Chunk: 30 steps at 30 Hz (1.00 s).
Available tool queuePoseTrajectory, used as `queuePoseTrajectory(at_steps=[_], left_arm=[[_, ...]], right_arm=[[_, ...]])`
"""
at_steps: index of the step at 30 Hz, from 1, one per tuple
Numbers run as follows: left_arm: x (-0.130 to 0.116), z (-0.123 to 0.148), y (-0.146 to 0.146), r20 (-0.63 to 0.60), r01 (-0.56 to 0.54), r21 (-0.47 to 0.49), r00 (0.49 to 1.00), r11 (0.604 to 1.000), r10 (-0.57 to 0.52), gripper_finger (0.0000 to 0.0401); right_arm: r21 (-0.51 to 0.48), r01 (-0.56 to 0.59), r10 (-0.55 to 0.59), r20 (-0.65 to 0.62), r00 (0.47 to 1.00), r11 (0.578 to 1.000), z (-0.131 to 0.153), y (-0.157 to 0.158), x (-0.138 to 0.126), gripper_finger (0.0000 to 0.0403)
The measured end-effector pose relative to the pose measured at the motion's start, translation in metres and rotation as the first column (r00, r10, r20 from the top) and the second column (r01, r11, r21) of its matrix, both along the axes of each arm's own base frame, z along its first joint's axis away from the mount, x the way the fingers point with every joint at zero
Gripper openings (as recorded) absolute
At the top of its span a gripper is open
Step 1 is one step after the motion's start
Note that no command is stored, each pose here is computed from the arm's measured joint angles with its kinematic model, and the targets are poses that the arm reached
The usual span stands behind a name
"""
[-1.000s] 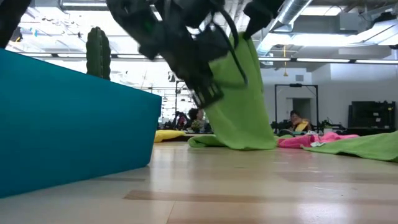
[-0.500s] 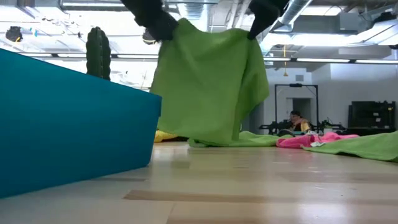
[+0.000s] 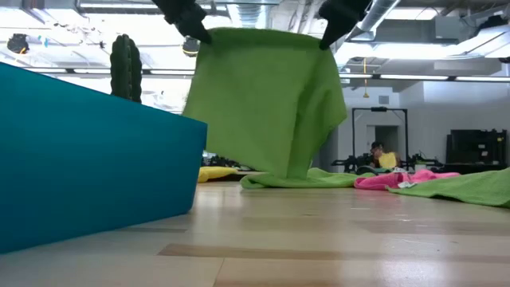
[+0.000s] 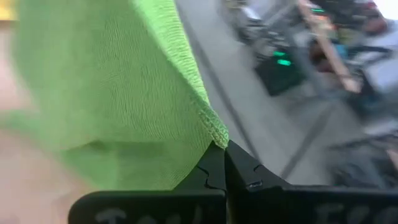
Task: Fold microfiber towels
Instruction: Fold the top left green microfiber
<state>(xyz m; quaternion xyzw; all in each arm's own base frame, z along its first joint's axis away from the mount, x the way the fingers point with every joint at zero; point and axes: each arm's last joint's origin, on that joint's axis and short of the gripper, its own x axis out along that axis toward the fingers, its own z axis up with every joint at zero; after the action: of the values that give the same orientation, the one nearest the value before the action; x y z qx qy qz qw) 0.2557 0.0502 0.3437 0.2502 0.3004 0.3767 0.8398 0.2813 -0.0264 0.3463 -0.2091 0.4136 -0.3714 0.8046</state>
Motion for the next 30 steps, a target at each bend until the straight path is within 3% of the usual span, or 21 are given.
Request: queuePoseTrajectory(at_steps=[8,12,16,20,25,30], left_arm=[[-0.006,0.036,0.052,0.033,0.019,0.198,0.999,0.98,-0.026,0.0],[-0.008,0.049,0.054,0.015,0.071,0.192,0.997,0.979,-0.075,0.0],[-0.011,0.04,0.043,-0.054,0.08,0.076,0.996,0.994,-0.076,0.0],[-0.016,0.018,0.028,-0.15,0.106,-0.132,0.981,0.986,-0.125,0.0],[-0.014,-0.009,0.007,-0.066,0.218,-0.427,0.961,0.877,-0.27,0.0],[-0.002,-0.035,-0.014,-0.024,0.313,-0.546,0.921,0.777,-0.389,0.0]], right_arm=[[-0.186,0.164,-0.17,-0.014,0.985,0.969,0.011,-0.043,-0.002,0.001],[-0.183,0.181,-0.181,0.016,0.983,0.966,0.015,-0.044,-0.005,0.001],[-0.149,0.099,-0.097,0.022,0.995,0.984,0.015,-0.019,-0.006,0.001],[-0.044,0.019,-0.017,0.043,0.999,0.999,0.008,0.008,-0.006,0.0011],[0.207,-0.046,0.038,0.039,0.999,0.977,-0.018,0.03,-0.006,0.0026],[0.259,-0.075,0.083,-0.019,0.996,0.963,-0.051,0.05,-0.01,0.0038]])
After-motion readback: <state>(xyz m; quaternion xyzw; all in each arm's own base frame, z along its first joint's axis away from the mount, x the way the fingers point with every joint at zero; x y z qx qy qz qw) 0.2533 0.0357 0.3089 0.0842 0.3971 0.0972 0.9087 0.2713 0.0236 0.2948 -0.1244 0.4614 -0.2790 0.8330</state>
